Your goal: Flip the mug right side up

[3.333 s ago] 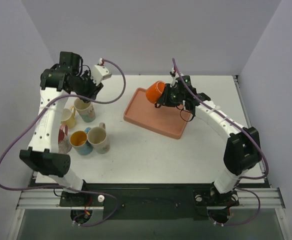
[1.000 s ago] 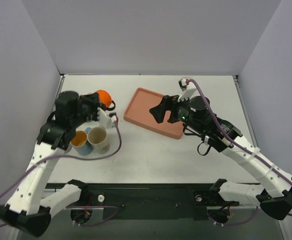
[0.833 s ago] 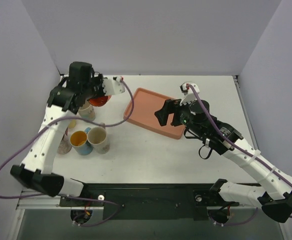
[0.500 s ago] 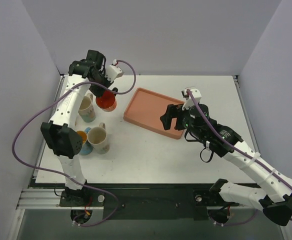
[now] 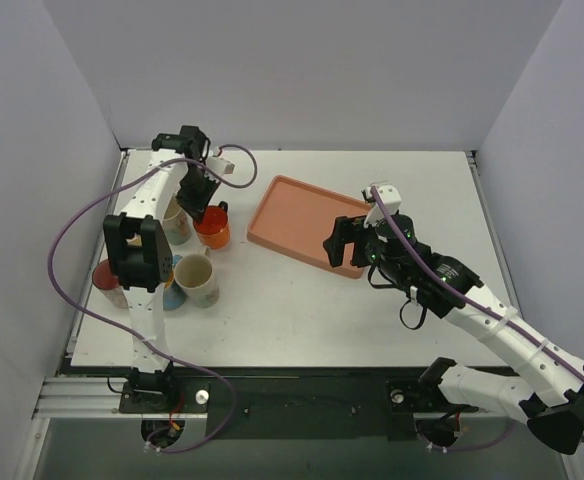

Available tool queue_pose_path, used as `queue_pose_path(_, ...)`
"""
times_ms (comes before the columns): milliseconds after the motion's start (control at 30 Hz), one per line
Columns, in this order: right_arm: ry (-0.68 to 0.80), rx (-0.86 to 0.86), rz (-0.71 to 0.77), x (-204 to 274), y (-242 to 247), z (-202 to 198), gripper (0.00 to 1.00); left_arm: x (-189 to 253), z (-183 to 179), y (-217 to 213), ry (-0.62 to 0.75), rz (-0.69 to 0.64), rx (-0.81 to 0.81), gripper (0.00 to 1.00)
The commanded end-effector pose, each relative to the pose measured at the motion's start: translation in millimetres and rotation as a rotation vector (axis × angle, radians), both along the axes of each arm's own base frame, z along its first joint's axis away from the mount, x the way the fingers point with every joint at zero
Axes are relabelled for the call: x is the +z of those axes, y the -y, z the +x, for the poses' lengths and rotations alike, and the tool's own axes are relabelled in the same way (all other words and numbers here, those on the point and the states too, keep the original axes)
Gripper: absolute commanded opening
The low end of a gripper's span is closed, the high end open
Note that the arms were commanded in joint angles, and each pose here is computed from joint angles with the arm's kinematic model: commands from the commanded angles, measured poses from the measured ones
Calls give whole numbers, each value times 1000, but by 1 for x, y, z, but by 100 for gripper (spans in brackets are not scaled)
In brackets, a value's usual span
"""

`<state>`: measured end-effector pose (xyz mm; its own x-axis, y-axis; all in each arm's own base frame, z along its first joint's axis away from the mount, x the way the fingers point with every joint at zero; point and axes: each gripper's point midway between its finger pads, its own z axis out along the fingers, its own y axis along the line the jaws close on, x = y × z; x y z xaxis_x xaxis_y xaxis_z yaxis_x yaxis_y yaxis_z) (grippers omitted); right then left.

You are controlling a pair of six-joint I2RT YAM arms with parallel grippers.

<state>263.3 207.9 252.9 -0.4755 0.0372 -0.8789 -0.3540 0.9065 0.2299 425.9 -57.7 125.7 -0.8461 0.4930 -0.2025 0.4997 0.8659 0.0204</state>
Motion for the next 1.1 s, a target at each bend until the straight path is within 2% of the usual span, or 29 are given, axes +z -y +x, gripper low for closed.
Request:
queue_pose_path(0, 27, -28, 1, 5, 8, 2, 82, -6, 7, -2, 35, 14, 17, 0)
queue_pose_path(400, 8, -23, -35, -1, 11, 2, 82, -49, 3, -5, 11, 29, -21, 0)
queue_pose_path(467, 5, -35, -45, -4, 15, 2, 83, -49, 3, -4, 16, 20, -36, 4)
queue_pose_path(533, 1, -45, -53, -7, 20, 2, 83, -43, 5, -2, 37, 3, -58, 17)
queue_pose_path(567, -3, -49, -55, -9, 22, 2, 83, -40, 5, -1, 46, 3, -61, 19)
queue_pose_path(700, -1, -66, -72, -10, 32, -1, 83, -5, 15, 0, 143, -8, -66, 43)
queue_pose_path(733, -7, -80, -84, -13, 38, 0, 83, 13, 17, 2, 190, -24, -71, 45)
queue_pose_path(867, -17, -135, -120, -19, 61, -1, 84, 67, 18, 23, 347, -141, -127, 48)
queue_pose_path(1067, -26, -244, -139, -33, 104, -4, 84, 137, -24, 69, 481, -314, -255, 48)
